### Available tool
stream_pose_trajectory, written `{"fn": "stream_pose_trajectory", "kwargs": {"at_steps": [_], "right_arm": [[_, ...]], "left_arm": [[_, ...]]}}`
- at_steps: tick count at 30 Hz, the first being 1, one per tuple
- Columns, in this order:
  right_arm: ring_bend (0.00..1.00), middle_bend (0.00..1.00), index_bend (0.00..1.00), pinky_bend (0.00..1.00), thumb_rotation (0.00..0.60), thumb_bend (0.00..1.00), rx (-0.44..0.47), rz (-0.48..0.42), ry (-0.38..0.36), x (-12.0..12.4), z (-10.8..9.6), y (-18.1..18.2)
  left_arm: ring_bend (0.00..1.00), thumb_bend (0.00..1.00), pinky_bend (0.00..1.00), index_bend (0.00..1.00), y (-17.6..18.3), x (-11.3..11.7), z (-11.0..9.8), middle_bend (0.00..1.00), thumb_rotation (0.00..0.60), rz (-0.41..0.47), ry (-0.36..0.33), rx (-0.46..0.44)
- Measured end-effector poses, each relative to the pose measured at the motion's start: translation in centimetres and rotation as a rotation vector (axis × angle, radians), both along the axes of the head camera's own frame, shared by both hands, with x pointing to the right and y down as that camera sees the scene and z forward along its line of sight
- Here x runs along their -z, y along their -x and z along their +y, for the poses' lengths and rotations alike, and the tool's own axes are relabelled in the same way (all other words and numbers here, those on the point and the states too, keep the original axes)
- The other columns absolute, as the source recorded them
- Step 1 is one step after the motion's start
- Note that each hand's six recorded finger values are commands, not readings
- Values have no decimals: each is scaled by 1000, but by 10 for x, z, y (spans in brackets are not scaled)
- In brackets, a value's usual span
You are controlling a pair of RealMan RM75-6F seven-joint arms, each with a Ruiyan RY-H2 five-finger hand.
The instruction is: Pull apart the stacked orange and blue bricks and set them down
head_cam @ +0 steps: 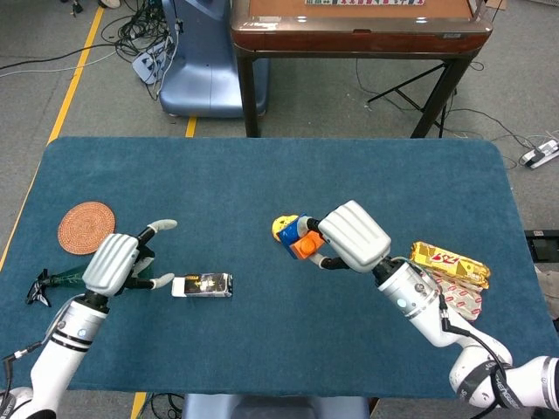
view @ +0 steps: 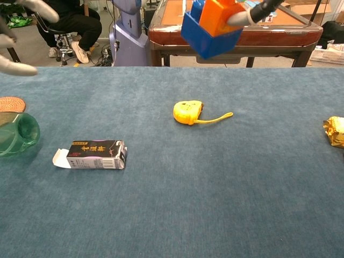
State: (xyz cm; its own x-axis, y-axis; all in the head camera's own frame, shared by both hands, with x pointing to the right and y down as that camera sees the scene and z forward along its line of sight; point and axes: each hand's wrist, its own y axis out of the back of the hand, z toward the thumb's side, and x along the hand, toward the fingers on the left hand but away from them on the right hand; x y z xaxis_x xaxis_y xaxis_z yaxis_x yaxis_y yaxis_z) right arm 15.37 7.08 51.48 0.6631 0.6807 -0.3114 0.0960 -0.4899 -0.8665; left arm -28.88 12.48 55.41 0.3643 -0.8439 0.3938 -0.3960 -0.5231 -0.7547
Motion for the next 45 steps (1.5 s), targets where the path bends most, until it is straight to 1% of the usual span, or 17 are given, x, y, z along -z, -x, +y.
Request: {"fn": "stream_pose_trajectory", "kwargs": {"at_steps": [6, 8, 12, 16, 18, 22, 27, 36, 41, 45], "right_arm": [[1000, 1000, 702, 1000, 600, 526, -16, -15, 3, -3, -6, 5], [1000, 1000, 702, 1000, 600, 529, -23, -22, 1, -7, -7, 7], [1000, 1000, 704, 1000, 600, 531, -40, -34, 3, -15, -9, 11], [1000, 1000, 706, 1000, 600, 539, -64, -61, 10, -24, -10, 18], [1000, 1000, 706, 1000, 600, 541, -75, -72, 10, -29, -10, 22], [1000, 1000, 706, 1000, 600, 542, -93, -92, 10, -39, -8, 32], [1000, 1000, 710, 1000, 600, 559, -127, -128, 17, -51, -5, 44], [1000, 1000, 717, 1000, 600, 573, -203, -215, 62, -67, -2, 61], [1000, 1000, 717, 1000, 600, 573, -231, -249, 75, -72, -4, 66], [1000, 1000, 717, 1000, 600, 573, -244, -272, 83, -74, -4, 70]], "left_arm": [[1000, 18, 1000, 187, -26, -1, -18, 1000, 600, 88, 74, 60], [1000, 8, 1000, 156, -32, -3, -21, 1000, 600, 108, 106, 76], [1000, 0, 1000, 146, -48, -9, -27, 1000, 600, 155, 184, 104], [1000, 0, 1000, 142, -63, -13, -31, 1000, 600, 209, 236, 135], [1000, 0, 1000, 115, -69, -15, -32, 1000, 600, 239, 253, 156], [1000, 0, 1000, 81, -74, -21, -34, 1000, 600, 268, 260, 210], [1000, 0, 1000, 79, -78, -30, -34, 1000, 600, 288, 280, 269], [1000, 0, 1000, 53, -80, -39, -31, 1000, 600, 287, 288, 293], [1000, 0, 1000, 9, -83, -40, -29, 1000, 600, 295, 289, 295], [1000, 0, 1000, 0, -85, -39, -29, 1000, 600, 305, 286, 305]]}}
